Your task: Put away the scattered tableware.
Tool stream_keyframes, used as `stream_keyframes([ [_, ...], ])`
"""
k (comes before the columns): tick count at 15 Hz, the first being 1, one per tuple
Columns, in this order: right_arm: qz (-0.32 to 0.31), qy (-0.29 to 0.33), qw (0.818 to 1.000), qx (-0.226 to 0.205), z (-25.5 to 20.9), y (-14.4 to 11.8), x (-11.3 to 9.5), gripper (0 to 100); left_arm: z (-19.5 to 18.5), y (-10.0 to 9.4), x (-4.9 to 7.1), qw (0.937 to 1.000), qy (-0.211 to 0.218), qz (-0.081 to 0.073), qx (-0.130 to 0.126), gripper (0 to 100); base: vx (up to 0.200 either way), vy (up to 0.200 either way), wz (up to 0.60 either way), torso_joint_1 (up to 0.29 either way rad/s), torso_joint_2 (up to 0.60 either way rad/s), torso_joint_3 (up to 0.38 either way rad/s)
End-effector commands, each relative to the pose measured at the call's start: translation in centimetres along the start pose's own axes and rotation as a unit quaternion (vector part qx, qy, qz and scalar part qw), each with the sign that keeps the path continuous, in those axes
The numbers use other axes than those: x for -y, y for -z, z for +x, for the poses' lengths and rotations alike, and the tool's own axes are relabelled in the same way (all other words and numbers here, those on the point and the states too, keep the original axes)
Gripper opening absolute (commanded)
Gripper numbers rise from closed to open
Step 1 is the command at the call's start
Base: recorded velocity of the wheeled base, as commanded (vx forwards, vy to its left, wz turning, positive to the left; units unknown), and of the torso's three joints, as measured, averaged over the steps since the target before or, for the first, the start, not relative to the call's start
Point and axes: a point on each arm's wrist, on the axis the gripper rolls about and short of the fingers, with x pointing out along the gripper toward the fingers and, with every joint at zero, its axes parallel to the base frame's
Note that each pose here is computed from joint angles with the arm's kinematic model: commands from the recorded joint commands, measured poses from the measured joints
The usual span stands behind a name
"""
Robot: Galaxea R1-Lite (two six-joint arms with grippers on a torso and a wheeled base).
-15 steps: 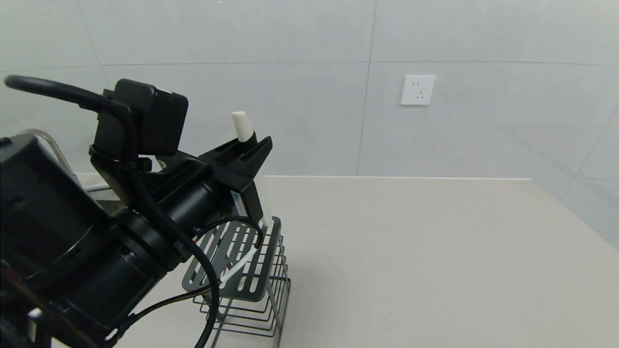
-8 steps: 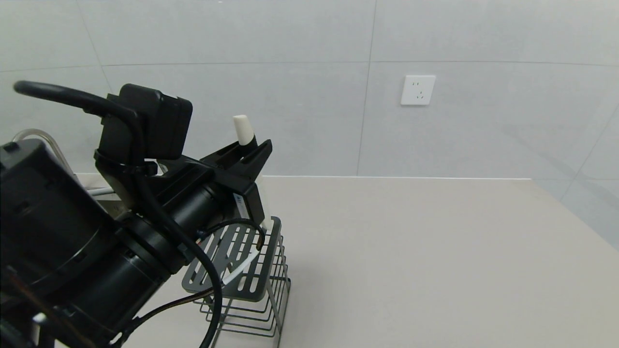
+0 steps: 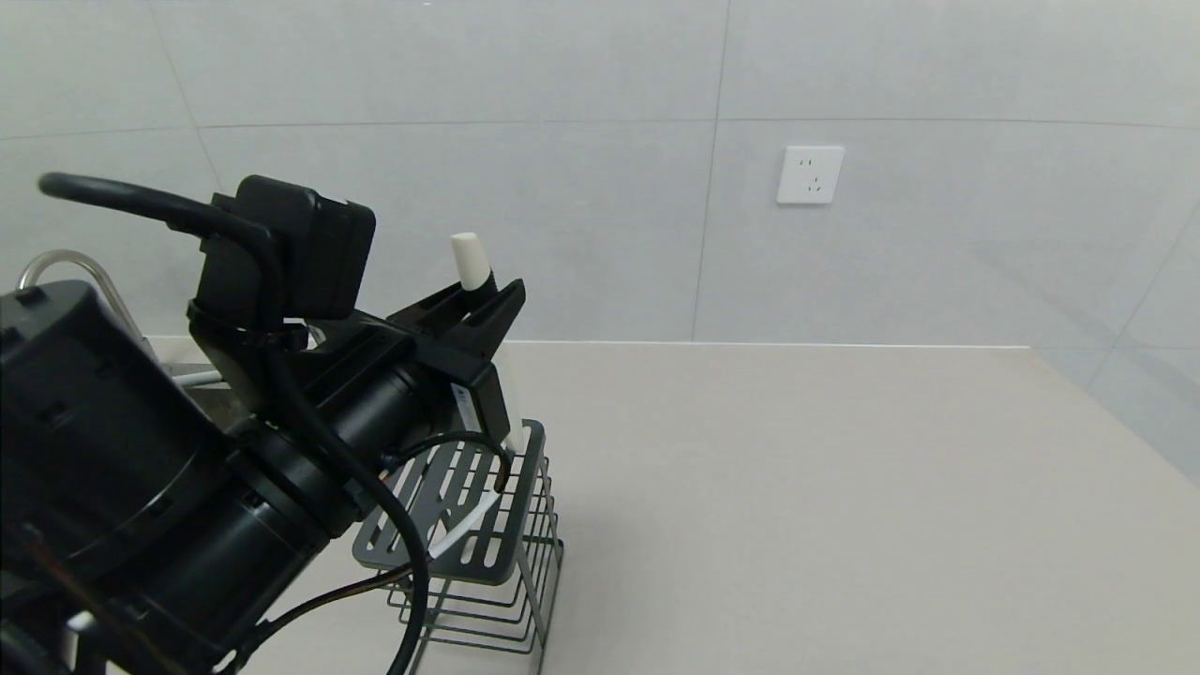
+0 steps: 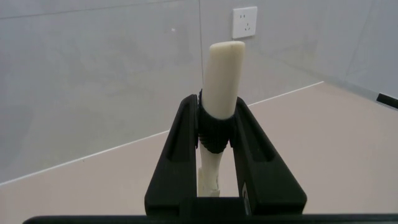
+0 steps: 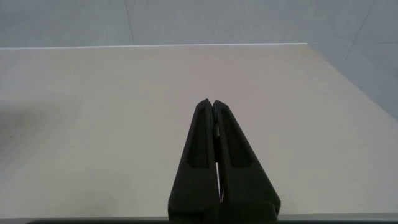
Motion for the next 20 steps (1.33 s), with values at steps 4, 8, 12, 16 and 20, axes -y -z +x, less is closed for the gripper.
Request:
stream_keyframes([
  [4, 0.000, 0.000, 1.000, -0.001, 0.0, 0.0, 0.0, 0, -0.2, 0.5, 0.0, 1.0000, 0.001, 0.004, -0.009, 0, 0.000, 0.000, 0.00, 0.000, 0.00, 0.000],
  [8, 0.000, 0.000, 1.000, -0.001, 0.0, 0.0, 0.0, 0, -0.5, 1.1, 0.0, 0.9998, 0.002, 0.007, -0.019, 0, 0.000, 0.000, 0.00, 0.000, 0.00, 0.000],
  [12, 0.000, 0.000, 1.000, -0.001, 0.0, 0.0, 0.0, 0, -0.9, 1.8, 0.0, 0.9994, 0.006, 0.010, -0.032, 0, 0.000, 0.000, 0.00, 0.000, 0.00, 0.000],
  [16, 0.000, 0.000, 1.000, -0.001, 0.0, 0.0, 0.0, 0, -1.1, 2.4, 0.0, 0.9990, 0.009, 0.014, -0.042, 0, 0.000, 0.000, 0.00, 0.000, 0.00, 0.000],
  [20, 0.000, 0.000, 1.000, -0.001, 0.0, 0.0, 0.0, 0, -1.3, 3.2, 0.0, 0.9981, 0.011, 0.018, -0.059, 0, 0.000, 0.000, 0.00, 0.000, 0.00, 0.000],
])
